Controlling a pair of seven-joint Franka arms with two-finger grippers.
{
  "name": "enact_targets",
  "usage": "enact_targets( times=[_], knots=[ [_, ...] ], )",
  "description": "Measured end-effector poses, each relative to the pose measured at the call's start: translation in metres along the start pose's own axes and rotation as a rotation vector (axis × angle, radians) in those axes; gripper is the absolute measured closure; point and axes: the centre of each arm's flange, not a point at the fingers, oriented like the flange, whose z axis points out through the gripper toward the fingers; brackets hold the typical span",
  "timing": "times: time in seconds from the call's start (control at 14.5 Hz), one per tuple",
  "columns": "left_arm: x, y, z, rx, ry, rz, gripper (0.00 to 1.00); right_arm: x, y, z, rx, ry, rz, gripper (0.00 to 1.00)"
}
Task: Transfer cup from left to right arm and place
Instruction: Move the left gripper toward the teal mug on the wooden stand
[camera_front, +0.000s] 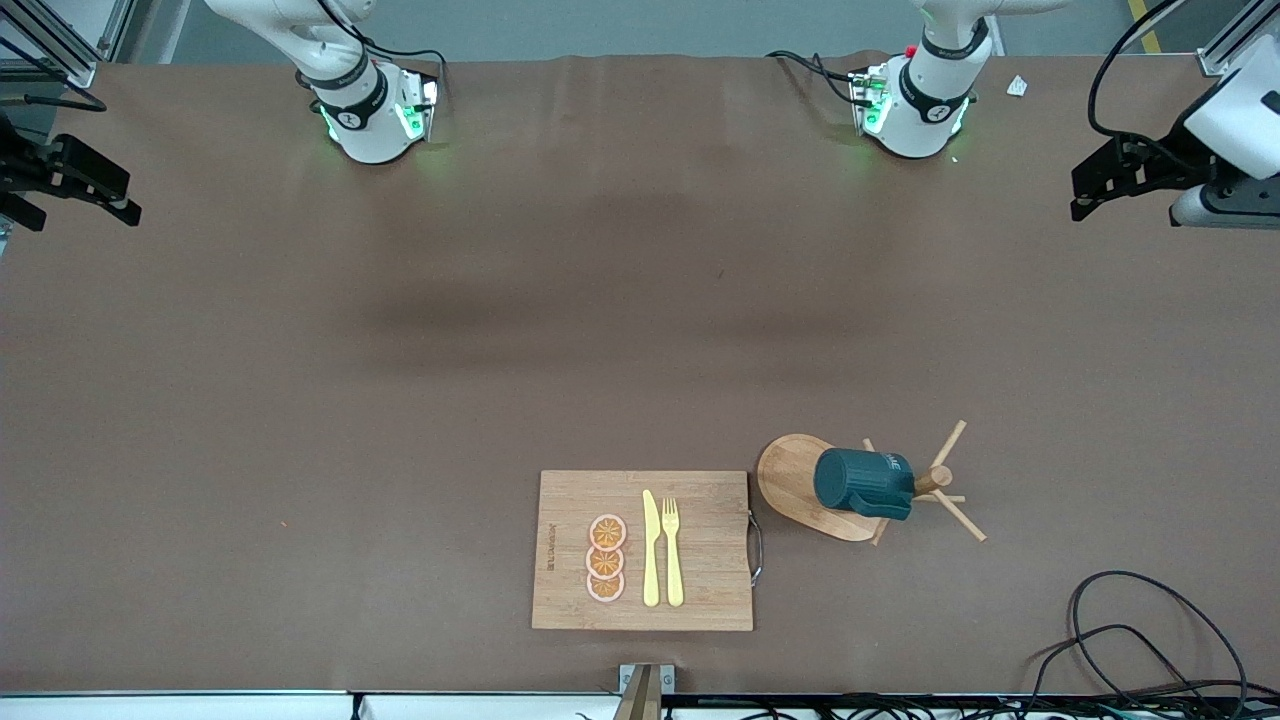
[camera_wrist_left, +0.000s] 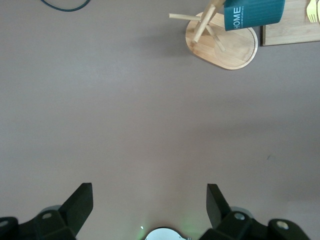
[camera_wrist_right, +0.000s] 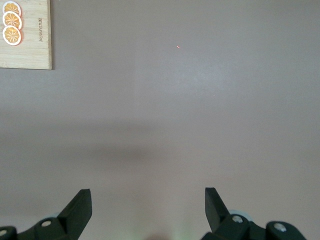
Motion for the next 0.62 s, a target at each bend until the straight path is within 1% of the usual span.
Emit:
enact_targets(
  times=[0.14, 0.34, 0.48, 0.62],
  knots=[
    [0.005, 0.011, 0.008, -0.007, -0.017, -0.068, 0.0, 0.0, 0.0, 0.0, 0.0, 0.0, 0.001, 0.0],
    [0.013, 0.047, 0.022, -0.014, -0.032, -0.226, 0.0, 0.001, 0.001, 0.001, 0.0, -0.001, 0.002, 0.0],
    [0.019, 0.074, 0.036, -0.036, -0.016, -0.349, 0.0, 0.001, 0.001, 0.001, 0.0, -0.002, 0.002, 0.0],
    [0.025, 0.095, 0.06, -0.079, 0.002, -0.498, 0.0, 0.001, 0.001, 0.001, 0.0, -0.002, 0.002, 0.0]
  ],
)
